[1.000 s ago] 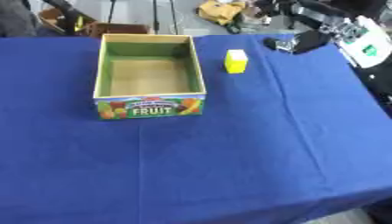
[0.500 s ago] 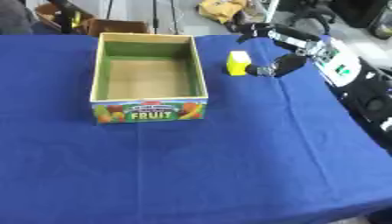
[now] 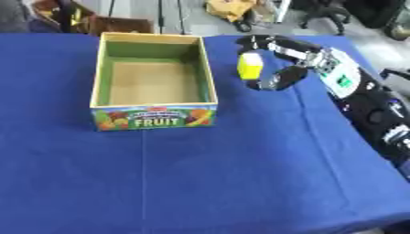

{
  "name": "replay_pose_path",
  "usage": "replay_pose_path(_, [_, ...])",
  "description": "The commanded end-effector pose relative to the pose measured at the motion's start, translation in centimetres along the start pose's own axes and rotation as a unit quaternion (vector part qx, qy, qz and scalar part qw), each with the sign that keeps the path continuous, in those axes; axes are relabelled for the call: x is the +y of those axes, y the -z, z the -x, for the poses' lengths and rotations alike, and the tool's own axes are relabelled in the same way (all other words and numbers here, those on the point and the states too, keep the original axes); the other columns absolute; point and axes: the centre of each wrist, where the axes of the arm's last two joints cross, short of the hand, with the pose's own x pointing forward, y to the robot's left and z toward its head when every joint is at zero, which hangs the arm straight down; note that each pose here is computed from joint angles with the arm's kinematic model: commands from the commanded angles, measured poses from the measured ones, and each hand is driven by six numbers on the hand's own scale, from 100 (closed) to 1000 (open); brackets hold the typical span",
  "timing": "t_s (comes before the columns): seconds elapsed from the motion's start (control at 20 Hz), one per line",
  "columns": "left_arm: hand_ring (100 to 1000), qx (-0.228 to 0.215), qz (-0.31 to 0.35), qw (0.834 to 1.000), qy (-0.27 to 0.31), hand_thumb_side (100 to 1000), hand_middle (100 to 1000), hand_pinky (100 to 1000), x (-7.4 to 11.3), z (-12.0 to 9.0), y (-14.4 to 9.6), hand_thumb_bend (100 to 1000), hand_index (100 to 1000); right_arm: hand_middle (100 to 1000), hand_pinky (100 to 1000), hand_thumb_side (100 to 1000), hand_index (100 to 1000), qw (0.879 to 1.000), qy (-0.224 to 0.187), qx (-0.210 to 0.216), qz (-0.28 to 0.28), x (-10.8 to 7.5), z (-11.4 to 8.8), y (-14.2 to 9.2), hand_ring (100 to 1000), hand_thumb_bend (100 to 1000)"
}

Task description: Pick up objects on the table and place them in the box.

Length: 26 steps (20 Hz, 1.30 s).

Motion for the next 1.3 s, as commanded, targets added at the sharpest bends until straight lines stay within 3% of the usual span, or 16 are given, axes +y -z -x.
replay_pose_path(0.05, [640, -0.018, 0.010, 1.000, 0.003, 1000, 559, 586, -0.1, -0.8, 0.5, 402, 683, 967, 906, 569, 905, 0.998, -0.042, 0.028, 0.023, -2.0, -0.1, -0.1, 1000, 400])
replay_pose_path(0.55, [642, -0.018, 0.014, 1.000, 0.003, 1000, 559, 587, -0.2, -0.8, 0.4, 398, 683, 952, 902, 579, 911, 0.987, -0.092, 0.124, 0.050, -1.1, 0.9, -1.5, 1000, 394])
replay_pose_path(0.95, [642, -0.018, 0.014, 1.000, 0.005, 1000, 559, 587, -0.2, -0.7, 0.3, 395, 683, 926, 899, 585, 896, 0.982, -0.074, 0.164, 0.064, -0.4, 2.2, -3.9, 1000, 355])
replay_pose_path(1.3, [643, -0.019, 0.016, 1.000, 0.004, 1000, 559, 588, -0.3, -0.7, 0.2, 392, 684, 912, 877, 566, 880, 0.981, -0.061, 0.166, 0.082, -0.7, 2.4, -4.1, 999, 315])
